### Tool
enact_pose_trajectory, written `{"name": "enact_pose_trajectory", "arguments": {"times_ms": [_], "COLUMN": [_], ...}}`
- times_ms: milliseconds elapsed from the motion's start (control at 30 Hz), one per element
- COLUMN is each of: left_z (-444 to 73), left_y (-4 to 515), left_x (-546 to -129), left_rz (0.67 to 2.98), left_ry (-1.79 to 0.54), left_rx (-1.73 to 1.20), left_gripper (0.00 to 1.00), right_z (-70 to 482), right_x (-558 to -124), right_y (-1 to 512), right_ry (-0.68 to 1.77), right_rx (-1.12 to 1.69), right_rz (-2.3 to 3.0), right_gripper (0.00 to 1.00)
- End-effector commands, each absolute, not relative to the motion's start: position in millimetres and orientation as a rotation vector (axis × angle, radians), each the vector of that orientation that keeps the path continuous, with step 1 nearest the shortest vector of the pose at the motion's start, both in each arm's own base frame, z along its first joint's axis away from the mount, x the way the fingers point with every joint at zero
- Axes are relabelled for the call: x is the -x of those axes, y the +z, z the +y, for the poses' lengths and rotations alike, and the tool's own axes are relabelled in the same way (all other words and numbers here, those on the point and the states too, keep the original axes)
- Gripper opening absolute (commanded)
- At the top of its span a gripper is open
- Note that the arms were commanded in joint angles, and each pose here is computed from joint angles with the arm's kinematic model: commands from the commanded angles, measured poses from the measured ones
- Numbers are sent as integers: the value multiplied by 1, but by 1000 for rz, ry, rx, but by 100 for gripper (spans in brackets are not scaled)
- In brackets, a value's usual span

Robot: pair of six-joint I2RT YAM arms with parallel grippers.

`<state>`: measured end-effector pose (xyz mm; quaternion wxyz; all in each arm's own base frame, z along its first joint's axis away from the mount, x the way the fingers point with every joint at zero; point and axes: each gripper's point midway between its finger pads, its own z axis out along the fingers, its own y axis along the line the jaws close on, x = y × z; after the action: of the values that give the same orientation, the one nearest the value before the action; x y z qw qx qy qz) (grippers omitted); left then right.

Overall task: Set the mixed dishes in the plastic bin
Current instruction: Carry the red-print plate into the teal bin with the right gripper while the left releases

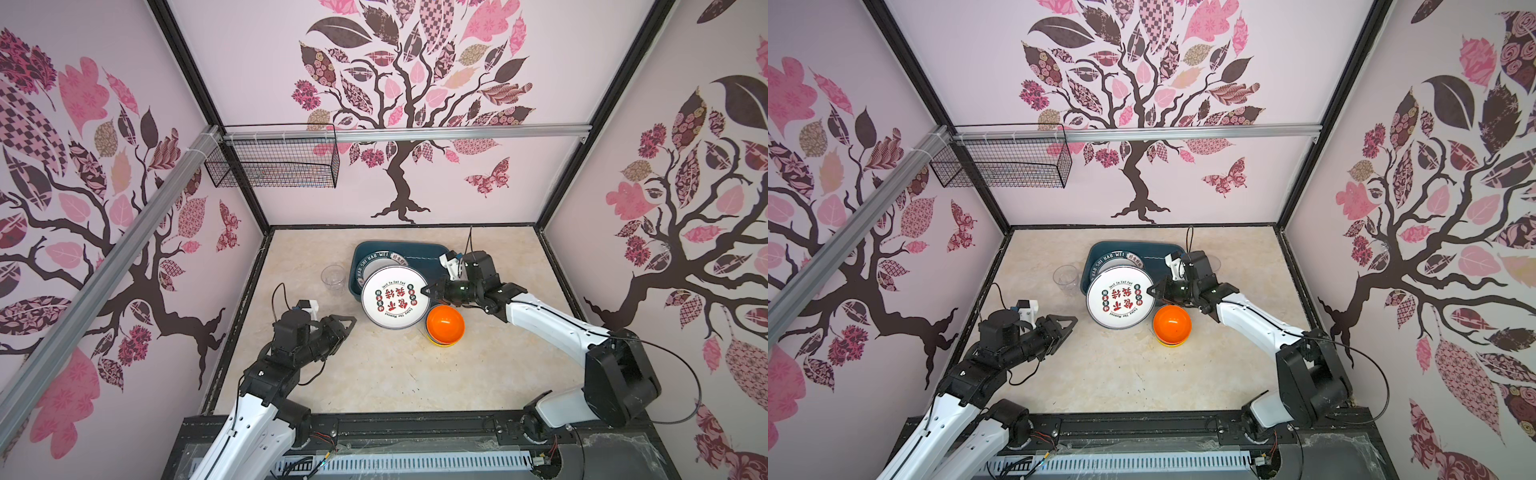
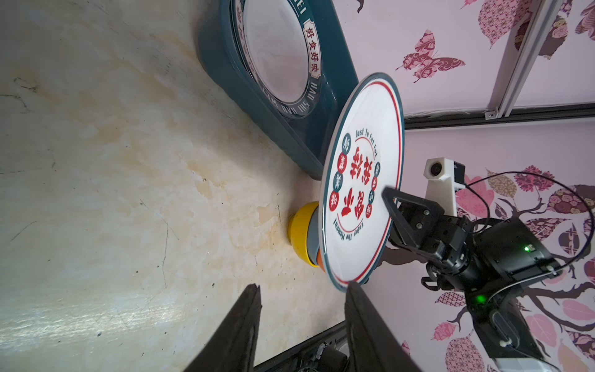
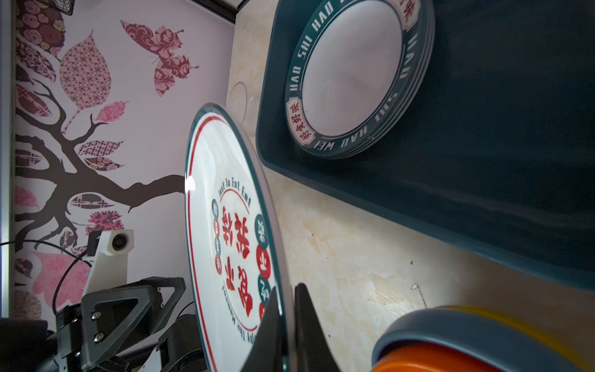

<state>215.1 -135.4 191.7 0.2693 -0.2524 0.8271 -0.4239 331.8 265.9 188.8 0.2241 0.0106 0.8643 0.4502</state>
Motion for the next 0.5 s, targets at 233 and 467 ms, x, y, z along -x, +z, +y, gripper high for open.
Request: {"name": "enact_pose_trajectory", "arguments": {"times_ms": [233,467], "left_z": [-126,-125], "left_y": [203,197], "left_x": [-212,-208], "left_rz": [2202,2213], "left_ry": [-1093,-1090], "left_rx": [668,677], "left_gripper": [62,63], "right_z": [249,253], "right_x": [-405,-441], "right_y": [198,184], "right_ry": [1101,1059], "right_rx": [-135,-191], "right_rz": [2327,2343], "right_gripper": [3,3]}}
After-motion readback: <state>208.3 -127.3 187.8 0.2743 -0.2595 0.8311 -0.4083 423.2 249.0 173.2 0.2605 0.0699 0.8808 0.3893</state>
